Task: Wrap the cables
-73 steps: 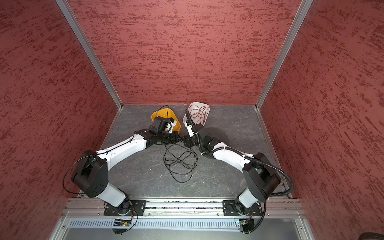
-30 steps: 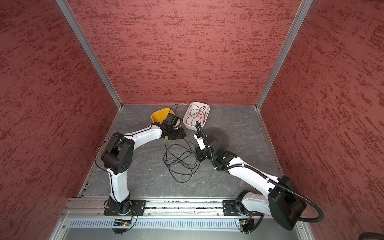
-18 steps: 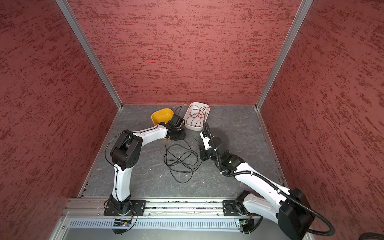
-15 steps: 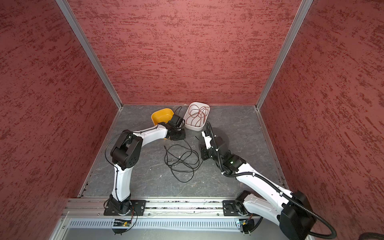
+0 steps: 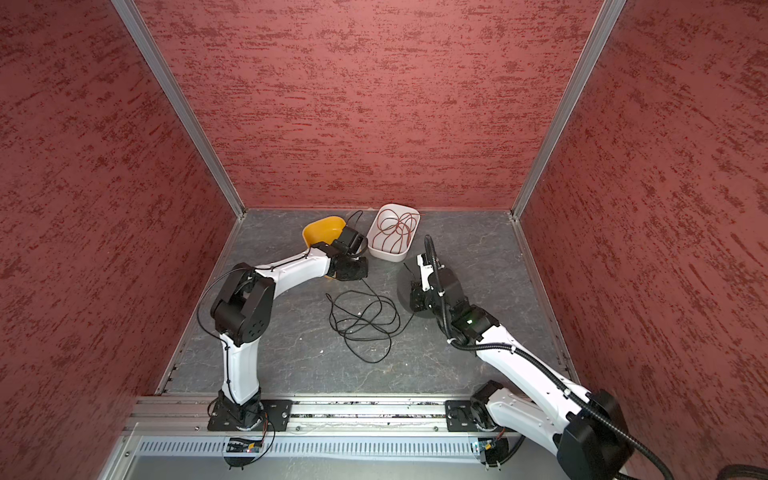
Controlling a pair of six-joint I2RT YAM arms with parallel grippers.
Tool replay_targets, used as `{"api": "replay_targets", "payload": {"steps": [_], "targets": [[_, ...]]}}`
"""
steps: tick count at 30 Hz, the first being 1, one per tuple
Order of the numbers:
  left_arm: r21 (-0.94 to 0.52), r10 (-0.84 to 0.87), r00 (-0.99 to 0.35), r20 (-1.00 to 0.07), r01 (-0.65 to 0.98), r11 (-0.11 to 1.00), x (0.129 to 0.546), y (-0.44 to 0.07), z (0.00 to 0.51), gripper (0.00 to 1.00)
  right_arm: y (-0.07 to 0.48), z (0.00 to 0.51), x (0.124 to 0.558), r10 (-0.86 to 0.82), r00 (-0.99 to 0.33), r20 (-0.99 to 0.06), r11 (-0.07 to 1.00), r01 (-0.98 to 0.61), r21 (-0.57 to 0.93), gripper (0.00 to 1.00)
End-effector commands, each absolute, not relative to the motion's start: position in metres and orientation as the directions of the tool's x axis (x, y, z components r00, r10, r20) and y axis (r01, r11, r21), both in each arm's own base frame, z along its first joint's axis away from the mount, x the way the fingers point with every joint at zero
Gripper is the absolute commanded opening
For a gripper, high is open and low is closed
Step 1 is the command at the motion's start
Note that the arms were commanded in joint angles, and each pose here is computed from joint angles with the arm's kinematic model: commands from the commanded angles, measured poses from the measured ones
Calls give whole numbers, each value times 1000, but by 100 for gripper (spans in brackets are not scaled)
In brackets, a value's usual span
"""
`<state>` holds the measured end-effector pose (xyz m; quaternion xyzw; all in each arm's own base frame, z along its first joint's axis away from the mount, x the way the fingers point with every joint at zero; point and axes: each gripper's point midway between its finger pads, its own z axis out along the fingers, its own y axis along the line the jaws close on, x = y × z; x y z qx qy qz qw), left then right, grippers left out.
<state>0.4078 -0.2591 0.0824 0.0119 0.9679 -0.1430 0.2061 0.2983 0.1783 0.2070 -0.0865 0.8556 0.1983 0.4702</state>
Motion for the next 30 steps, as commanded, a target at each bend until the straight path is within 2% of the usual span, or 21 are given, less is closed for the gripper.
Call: {"api": "replay_targets", "payload": {"steps": [1,8,16,24,30], "targets": [[-233,-9,-865,-501,125,965,401,-236,155,0,162,270,312,131,-440,-889,913,-297,282,0],[-133,2,-797,-604,104,986,380,-182,258,0,135,353,336,210,-344,-915,918,-252,305,0],[-24,-51,-723,-689,-48,999,339,-94,346,0,91,425,359,295,-268,-917,928,-147,341,0],[22,-111,-667,-736,-188,982,296,-34,379,0,15,458,356,351,-206,-913,936,59,347,0],[3,-144,-609,-780,-234,972,268,-12,399,0,-35,462,339,329,-184,-926,926,257,278,0]]}}
